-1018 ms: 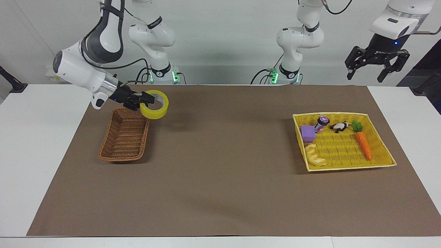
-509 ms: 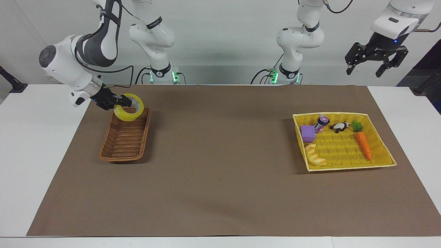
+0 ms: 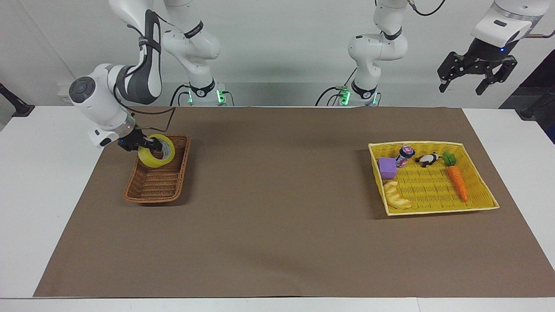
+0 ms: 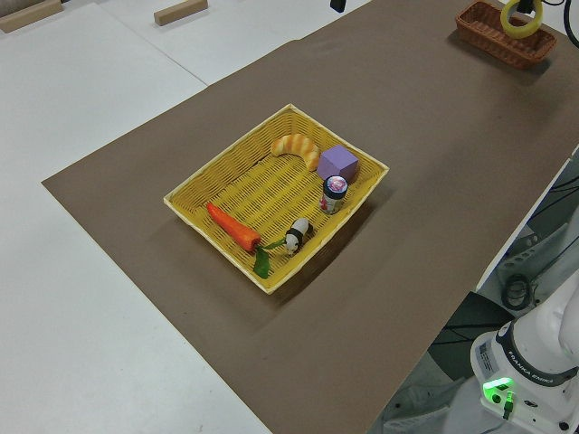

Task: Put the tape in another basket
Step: 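Lower the tape into the brown basket and open the right gripper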

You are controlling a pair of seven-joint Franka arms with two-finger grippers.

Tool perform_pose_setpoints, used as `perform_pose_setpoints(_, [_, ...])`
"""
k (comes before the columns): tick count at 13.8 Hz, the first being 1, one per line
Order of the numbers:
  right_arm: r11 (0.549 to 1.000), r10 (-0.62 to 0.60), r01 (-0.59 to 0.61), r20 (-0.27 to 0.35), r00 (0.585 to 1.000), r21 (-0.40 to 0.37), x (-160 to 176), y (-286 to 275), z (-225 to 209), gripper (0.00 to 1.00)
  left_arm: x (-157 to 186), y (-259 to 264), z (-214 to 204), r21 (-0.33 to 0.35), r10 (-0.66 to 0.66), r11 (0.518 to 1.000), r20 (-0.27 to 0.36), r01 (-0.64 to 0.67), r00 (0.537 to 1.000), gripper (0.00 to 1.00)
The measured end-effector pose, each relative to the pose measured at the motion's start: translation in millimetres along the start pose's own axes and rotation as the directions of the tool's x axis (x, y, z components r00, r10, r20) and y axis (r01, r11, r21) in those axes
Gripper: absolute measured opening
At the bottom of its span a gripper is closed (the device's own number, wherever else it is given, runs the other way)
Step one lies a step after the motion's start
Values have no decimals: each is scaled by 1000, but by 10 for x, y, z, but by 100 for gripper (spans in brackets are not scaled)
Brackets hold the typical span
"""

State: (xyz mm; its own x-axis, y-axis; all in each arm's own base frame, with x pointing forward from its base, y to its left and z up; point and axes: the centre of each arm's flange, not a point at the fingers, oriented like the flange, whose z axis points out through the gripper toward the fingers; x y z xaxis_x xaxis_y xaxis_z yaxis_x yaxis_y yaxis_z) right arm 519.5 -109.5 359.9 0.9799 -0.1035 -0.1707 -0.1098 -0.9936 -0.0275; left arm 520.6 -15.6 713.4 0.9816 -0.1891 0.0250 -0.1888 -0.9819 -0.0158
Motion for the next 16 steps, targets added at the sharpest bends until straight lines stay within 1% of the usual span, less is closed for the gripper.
perform_pose_setpoints(1, [999, 33, -33, 9, 999, -8, 33, -2, 89, 2, 0, 20, -4, 0, 4, 1000, -1, -4, 1000, 100])
perform_pose_setpoints(3, [997, 71, -71, 18, 997, -27, 47, -63, 131, 5, -2, 20, -5, 0, 4, 1000, 0, -4, 1000, 100])
perform_pose_setpoints(6, [997, 73, -73, 21, 997, -34, 39, -151, 62, 35, -4, 12, -5, 0, 2, 1000, 1, -2, 1000, 100])
perform_pose_setpoints(7, [997, 73, -73, 20, 997, -35, 29, -153, 19, 48, -5, 12, -5, 0, 2, 1000, 1, -2, 1000, 100])
perform_pose_setpoints(9, [997, 74, -73, 10, 997, -36, 5, -153, -91, 68, -5, 13, -4, 0, 2, 1000, 1, -2, 1000, 100])
perform_pose_setpoints(11, [997, 71, -71, -5, 997, -37, -24, -156, -236, 92, -6, 13, -4, 0, 2, 1000, 1, -2, 1000, 100])
perform_pose_setpoints(12, [997, 64, -65, -11, 998, -39, -34, -157, -320, 100, -6, 13, -5, 0, 2, 1000, 1, -2, 1000, 100])
perform_pose_setpoints(13, [998, 53, -54, -17, 998, -44, -34, -155, -398, 100, -7, 13, -6, 0, 2, 1000, 1, -2, 1000, 100])
perform_pose_setpoints(16, [995, 14, -19, -46, 999, -100, 16, -120, -706, 100, -11, 13, -11, 0, 2, 1000, 0, -2, 1000, 100])
